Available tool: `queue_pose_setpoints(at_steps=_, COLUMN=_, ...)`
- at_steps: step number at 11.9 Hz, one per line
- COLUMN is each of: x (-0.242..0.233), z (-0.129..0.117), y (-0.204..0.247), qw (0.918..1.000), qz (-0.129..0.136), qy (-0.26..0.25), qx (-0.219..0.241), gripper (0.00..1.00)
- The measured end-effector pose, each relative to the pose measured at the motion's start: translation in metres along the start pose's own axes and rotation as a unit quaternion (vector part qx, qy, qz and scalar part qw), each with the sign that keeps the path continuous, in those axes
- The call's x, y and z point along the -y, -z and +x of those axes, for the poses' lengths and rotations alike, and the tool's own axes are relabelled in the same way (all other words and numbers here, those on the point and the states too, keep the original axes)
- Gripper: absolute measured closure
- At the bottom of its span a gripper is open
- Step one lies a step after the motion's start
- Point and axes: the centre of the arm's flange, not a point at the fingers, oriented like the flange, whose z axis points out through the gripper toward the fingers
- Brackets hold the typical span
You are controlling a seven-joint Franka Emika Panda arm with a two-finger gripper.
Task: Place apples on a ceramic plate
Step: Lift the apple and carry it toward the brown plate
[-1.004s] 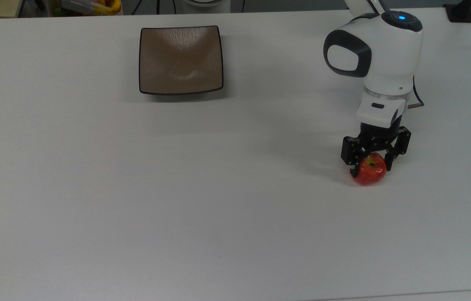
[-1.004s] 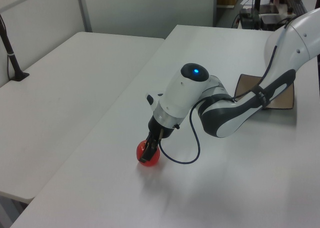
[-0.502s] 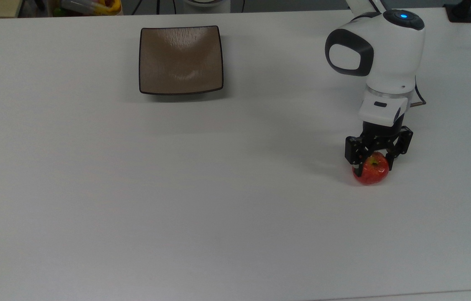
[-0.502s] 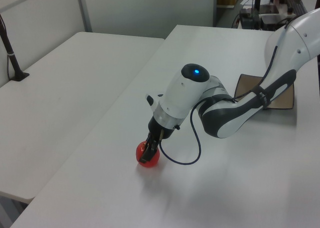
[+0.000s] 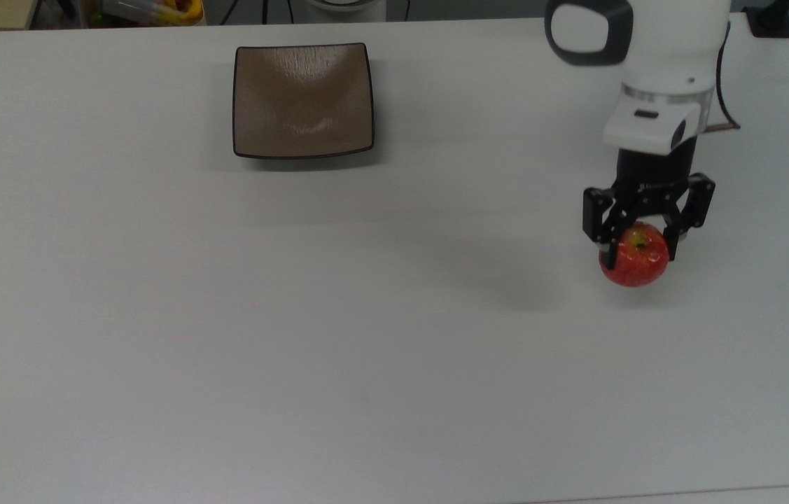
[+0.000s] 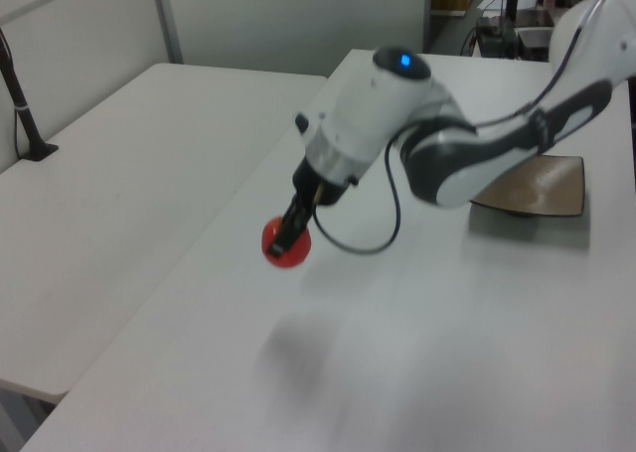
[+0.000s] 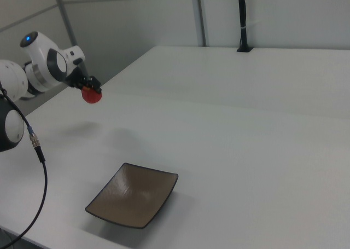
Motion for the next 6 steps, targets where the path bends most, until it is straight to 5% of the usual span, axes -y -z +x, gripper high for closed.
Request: queue_pose_setpoints(at_steps=6, x=-0.063, z=0.024, y=0.15, qw=0.9979, qz=-0.011, qy=-0.06, qx=0.022, gripper=0.26)
